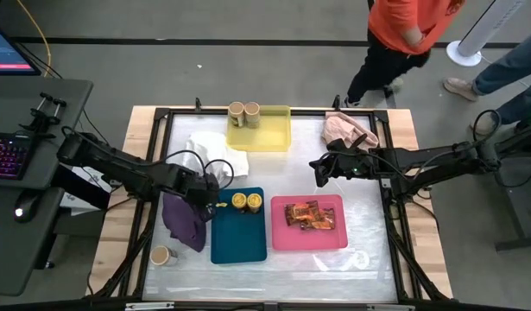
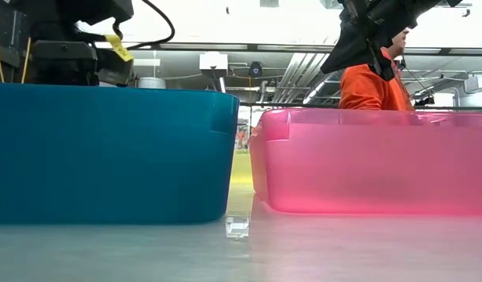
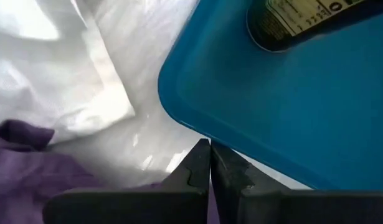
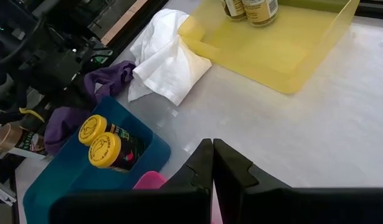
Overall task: Sort spices by type
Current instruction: Adjust the blue bin, then put the golden seasoning bottle into the yellow bin aligned with the other golden seasoning bottles
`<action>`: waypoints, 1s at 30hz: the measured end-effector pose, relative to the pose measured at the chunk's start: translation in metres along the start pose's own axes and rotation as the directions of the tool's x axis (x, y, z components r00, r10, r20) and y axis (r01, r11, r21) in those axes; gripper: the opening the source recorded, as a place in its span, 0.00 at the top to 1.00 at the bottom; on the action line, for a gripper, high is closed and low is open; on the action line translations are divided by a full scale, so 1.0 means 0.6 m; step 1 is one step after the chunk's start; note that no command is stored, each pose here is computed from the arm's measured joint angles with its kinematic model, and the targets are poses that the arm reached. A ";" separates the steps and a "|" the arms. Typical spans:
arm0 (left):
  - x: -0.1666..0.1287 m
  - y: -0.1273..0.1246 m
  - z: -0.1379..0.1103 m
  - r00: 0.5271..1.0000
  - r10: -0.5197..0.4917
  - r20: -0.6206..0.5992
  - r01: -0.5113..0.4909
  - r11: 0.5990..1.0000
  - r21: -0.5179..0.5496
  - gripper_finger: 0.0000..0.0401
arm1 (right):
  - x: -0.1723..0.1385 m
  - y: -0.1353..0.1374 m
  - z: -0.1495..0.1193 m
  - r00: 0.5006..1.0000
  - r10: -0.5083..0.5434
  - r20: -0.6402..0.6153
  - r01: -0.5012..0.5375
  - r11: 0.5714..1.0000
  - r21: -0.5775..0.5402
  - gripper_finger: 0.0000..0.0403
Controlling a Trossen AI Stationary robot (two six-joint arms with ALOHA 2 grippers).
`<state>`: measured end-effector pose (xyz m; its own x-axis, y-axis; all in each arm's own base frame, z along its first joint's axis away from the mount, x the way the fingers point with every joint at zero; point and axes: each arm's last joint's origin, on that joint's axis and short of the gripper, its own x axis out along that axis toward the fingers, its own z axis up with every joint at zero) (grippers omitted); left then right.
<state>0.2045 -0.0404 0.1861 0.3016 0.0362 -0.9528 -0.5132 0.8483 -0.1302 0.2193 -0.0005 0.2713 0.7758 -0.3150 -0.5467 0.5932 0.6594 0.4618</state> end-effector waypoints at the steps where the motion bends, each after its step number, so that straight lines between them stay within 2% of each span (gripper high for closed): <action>1: 0.000 0.000 0.000 1.000 0.005 0.006 -0.005 1.000 0.000 1.00 | 0.000 0.000 0.000 1.000 0.000 0.000 0.000 1.000 0.000 1.00; 13: 0.001 0.014 0.026 0.993 0.039 0.110 -0.041 0.999 0.015 1.00 | 0.000 0.000 0.000 1.000 0.001 0.000 -0.001 1.000 0.000 1.00; 17: -0.004 0.024 0.031 0.995 0.069 0.074 -0.072 0.997 0.039 1.00 | 0.000 0.000 0.000 1.000 0.001 0.000 -0.001 1.000 0.000 1.00; 22: -0.048 0.023 0.035 0.993 0.118 0.008 -0.118 0.990 0.079 1.00 | 0.000 0.000 0.000 1.000 0.000 0.001 0.000 1.000 0.000 1.00; 26: -0.101 0.007 0.025 0.998 0.047 0.051 -0.054 0.988 0.143 1.00 | 0.000 0.000 0.001 1.000 -0.007 0.010 0.007 1.000 0.000 1.00; 30: -0.150 -0.010 -0.011 0.989 -0.127 0.074 0.113 0.979 0.169 1.00 | 0.000 0.000 0.001 1.000 -0.008 0.010 0.008 1.000 0.000 1.00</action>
<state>0.1752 -0.0524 0.2710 0.4231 -0.0329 -0.9055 -0.3329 0.9238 -0.1891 0.2193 -0.0009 0.2715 0.7734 -0.3271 -0.5430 0.5991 0.6570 0.4576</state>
